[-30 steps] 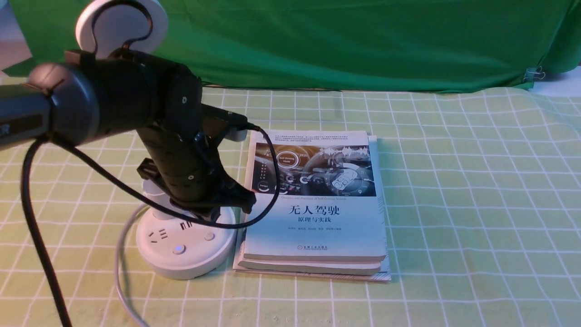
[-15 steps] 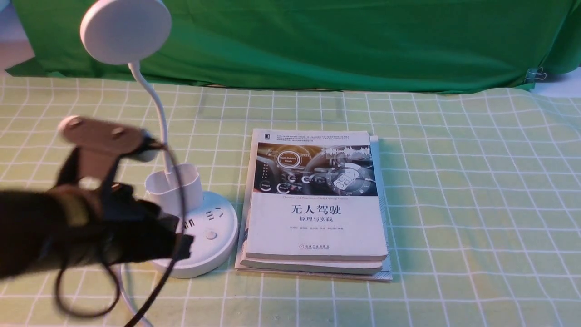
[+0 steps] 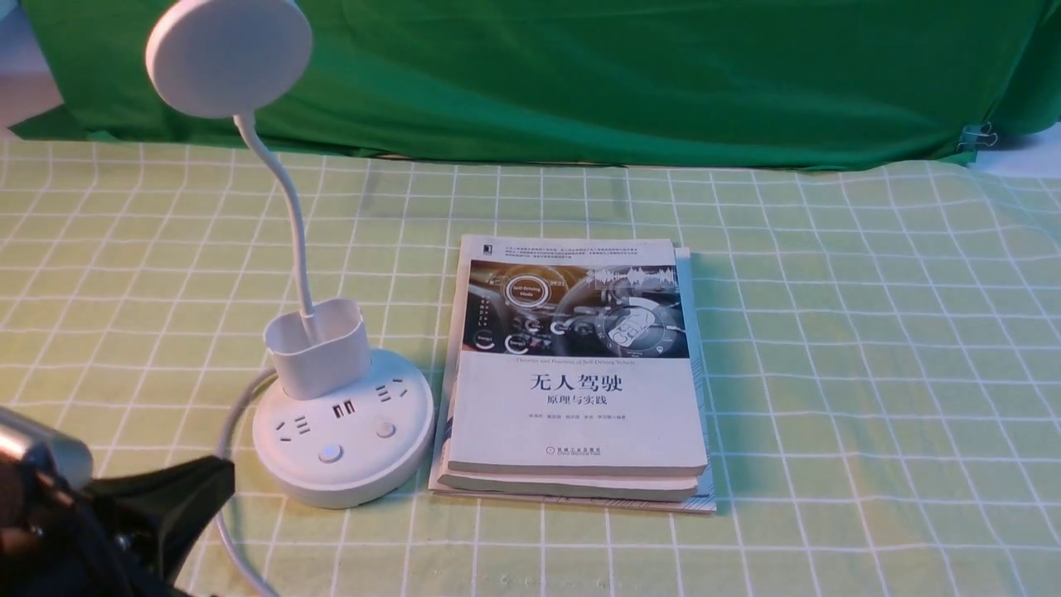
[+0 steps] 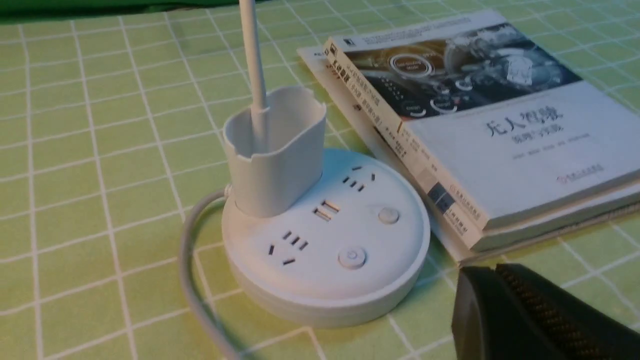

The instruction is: Turn off the desk lamp on the green coffee tablecloth by hand.

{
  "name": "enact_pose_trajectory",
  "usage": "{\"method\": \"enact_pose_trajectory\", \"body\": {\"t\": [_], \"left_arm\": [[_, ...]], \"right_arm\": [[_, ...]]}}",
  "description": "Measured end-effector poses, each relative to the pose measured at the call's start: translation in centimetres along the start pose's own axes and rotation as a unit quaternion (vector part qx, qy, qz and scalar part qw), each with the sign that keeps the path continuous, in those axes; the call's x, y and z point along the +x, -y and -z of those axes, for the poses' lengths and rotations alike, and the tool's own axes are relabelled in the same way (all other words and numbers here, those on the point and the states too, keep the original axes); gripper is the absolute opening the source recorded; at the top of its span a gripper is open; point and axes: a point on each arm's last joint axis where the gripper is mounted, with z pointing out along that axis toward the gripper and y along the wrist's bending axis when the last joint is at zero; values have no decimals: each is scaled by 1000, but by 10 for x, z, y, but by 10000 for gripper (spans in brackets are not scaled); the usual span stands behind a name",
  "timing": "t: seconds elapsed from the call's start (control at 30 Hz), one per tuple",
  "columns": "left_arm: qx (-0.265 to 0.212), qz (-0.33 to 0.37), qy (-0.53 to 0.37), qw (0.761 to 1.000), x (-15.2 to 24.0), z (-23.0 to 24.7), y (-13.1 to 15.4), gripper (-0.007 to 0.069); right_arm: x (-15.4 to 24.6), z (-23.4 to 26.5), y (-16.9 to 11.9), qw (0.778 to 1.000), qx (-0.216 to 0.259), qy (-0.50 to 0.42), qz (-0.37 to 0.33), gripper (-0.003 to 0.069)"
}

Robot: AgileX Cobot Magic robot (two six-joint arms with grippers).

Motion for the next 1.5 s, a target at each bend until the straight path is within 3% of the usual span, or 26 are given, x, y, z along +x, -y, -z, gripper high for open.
{"method": "enact_pose_trajectory", "body": {"t": [0.4, 0.53, 0.7, 0.83, 1.13, 1.5], "left_arm": [[-15, -17, 7, 1000, 5, 5, -3, -3], [-89, 0, 74, 993, 7, 25, -16, -3], [-202, 17, 149, 968, 21, 50, -26, -3], [-244, 30, 168, 955, 34, 58, -26, -3], [-233, 67, 106, 964, 57, 50, -23, -3], [-224, 68, 111, 966, 56, 50, -22, -1]], "right_arm": [[0, 0, 0, 1000, 0, 0, 0, 29], [0, 0, 0, 1000, 0, 0, 0, 29], [0, 0, 0, 1000, 0, 0, 0, 29], [0, 0, 0, 1000, 0, -1, 0, 29], [0, 0, 0, 1000, 0, -1, 0, 29], [0, 0, 0, 1000, 0, -1, 0, 29]]}}
